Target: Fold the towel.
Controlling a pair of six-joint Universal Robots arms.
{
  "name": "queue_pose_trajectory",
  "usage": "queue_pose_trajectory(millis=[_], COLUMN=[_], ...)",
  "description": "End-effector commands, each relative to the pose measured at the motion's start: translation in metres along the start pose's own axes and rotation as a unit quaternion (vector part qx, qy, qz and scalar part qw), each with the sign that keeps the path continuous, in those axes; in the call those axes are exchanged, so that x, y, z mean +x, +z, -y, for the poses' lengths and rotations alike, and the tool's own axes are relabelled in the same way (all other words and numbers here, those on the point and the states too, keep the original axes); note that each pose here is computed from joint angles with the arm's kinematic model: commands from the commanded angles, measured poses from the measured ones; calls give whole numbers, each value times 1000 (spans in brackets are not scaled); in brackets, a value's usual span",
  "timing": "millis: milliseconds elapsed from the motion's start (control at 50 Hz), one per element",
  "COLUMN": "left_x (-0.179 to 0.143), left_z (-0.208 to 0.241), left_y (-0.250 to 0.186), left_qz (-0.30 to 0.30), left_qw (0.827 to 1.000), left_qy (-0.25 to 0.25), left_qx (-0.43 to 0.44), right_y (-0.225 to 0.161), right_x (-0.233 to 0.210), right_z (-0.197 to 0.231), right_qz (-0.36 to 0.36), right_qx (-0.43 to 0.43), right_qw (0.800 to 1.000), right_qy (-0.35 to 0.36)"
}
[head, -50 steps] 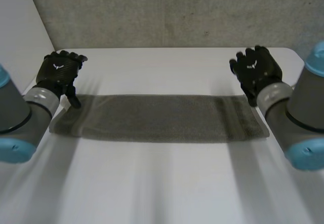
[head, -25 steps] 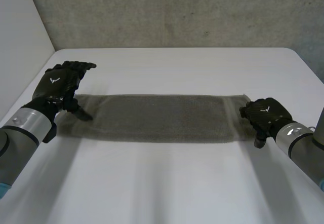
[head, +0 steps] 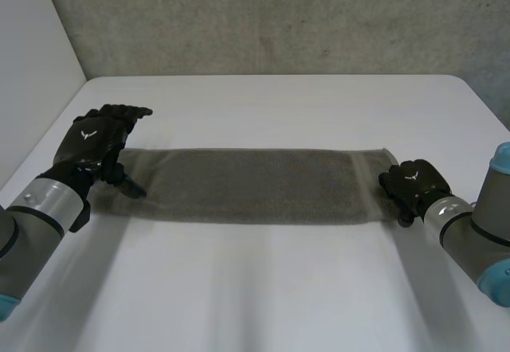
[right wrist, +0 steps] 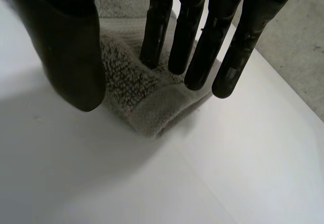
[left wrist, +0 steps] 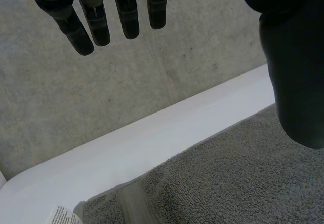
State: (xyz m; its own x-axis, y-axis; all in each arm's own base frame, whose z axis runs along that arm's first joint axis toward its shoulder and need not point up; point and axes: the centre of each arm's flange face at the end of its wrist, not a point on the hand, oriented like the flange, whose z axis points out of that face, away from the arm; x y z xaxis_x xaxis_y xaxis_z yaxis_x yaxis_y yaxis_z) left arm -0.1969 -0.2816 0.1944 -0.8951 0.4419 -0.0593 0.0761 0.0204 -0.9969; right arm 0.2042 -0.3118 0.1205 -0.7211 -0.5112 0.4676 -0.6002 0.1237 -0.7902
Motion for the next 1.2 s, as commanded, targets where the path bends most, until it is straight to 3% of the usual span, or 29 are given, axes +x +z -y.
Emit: queue_pose_trajectory(millis=[20,180,240,300,400,540,580,620,640,680,740,780,800,840,900,940,1060,1200], left_x=[1,2,1,1,1,2,2,3,3,4,4,4,4,5,5,5,5,7], left_z=[-1,-1,-2,-3,-3,-1,0,1,1,1,1,1,1,0,-1,-1,-1,0], left_y=[-1,-1,-2,-2,-3,-2,-3,-3,-3,-3,-3,-3,-3,-3,-3,-3,-2,-3], left_qz=[-1,-2,-1,-1,-1,-1,-2,-3,-3,-4,-4,-5,-5,-5,-6,-6,-7,-9], left_qw=[1000,1000,1000,1000,1000,1000,1000,1000,1000,1000,1000,1000,1000,1000,1000,1000,1000,1000], left_qy=[0,0,-1,-1,-2,0,0,1,1,1,1,1,1,1,1,1,2,3], left_qx=[-2,-2,-4,-5,-6,-2,-1,1,1,1,1,0,0,-1,-2,-2,-1,0], right_y=[6,9,3,-1,-6,-3,-2,-9,-9,-24,-28,-40,-40,-47,-47,-50,-54,-57], right_x=[0,26,79,98,160,165,156,134,134,105,86,37,36,-23,-54,-110,-182,-201], right_z=[-6,-7,-8,-13,-35,-24,-9,49,49,102,121,156,156,172,171,158,125,122], right_qz=[-6,-71,-159,-180,-240,-246,-244,-247,-247,-240,-228,-184,-183,-121,-87,-26,49,65], right_qx=[-15,-34,-50,-58,-100,-100,-80,2,3,80,112,175,176,224,235,237,226,239], right_qw=[1000,997,986,982,963,955,957,960,960,960,959,957,957,954,952,946,928,924], right_qy=[-12,-17,-9,-13,-72,-135,-138,-134,-134,-121,-123,-139,-139,-160,-176,-220,-291,-291])
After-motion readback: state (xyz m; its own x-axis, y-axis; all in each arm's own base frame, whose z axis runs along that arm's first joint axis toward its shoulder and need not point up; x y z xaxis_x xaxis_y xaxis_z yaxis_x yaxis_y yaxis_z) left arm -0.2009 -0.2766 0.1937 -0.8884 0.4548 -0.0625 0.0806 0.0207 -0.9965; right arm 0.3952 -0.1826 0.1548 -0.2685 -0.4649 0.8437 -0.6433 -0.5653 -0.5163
